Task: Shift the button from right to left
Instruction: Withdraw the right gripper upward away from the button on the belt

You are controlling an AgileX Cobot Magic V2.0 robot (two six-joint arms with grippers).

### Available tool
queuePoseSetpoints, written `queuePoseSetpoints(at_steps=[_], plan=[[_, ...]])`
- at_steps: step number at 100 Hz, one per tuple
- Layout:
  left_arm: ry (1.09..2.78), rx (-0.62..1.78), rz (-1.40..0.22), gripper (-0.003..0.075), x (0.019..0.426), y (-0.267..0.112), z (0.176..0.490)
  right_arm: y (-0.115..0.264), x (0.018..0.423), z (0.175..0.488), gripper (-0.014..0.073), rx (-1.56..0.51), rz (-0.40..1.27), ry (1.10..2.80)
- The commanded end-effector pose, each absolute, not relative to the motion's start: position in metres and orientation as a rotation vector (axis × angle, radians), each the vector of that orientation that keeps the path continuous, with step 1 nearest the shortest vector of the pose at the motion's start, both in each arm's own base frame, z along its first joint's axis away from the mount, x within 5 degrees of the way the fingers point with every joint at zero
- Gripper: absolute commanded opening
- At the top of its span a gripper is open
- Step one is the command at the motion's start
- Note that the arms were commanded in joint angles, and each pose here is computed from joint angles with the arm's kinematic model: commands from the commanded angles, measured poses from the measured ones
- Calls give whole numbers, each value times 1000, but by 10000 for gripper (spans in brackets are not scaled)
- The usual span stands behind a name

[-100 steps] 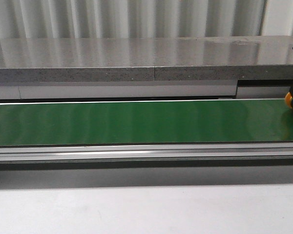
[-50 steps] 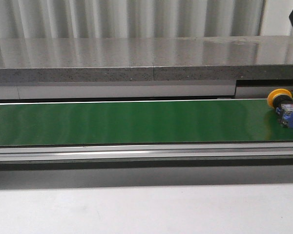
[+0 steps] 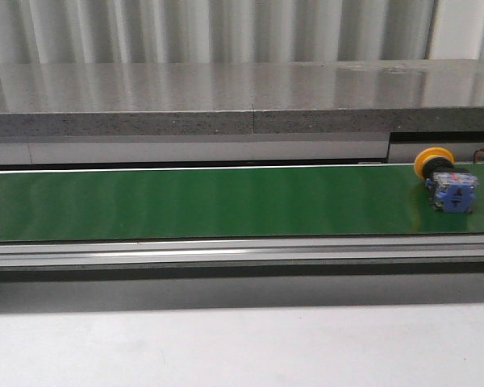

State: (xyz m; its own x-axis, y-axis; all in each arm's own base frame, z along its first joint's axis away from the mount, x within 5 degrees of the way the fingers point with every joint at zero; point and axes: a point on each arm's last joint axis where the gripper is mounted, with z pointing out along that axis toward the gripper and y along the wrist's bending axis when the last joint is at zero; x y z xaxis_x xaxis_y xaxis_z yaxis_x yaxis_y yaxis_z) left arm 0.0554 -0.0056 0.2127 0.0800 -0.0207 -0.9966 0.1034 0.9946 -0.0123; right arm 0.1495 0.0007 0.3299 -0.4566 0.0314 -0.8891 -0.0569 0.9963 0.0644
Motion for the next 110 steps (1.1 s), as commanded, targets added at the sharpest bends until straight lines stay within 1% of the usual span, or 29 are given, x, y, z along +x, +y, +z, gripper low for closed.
queuePoseSetpoints(at_steps=[1,12,24,31,50,67,110], plan=[[1406,66,-115,-20,53,-6,213,1,131,340,622,-3,87,1903],[1406,66,-115,-20,53,-6,213,3,113,330,584,-6,84,1874],[1406,66,-115,-20,53,-6,213,4,101,327,482,-9,79,1840],[1406,66,-115,-20,53,-6,213,4,98,328,399,-11,79,1831],[1406,66,-115,-20,53,-6,213,5,98,327,125,-13,81,1836],[1406,66,-115,-20,53,-6,213,5,98,327,-66,-14,82,1840],[1406,68,-113,-20,53,-6,213,5,98,327,-67,-14,82,1840]])
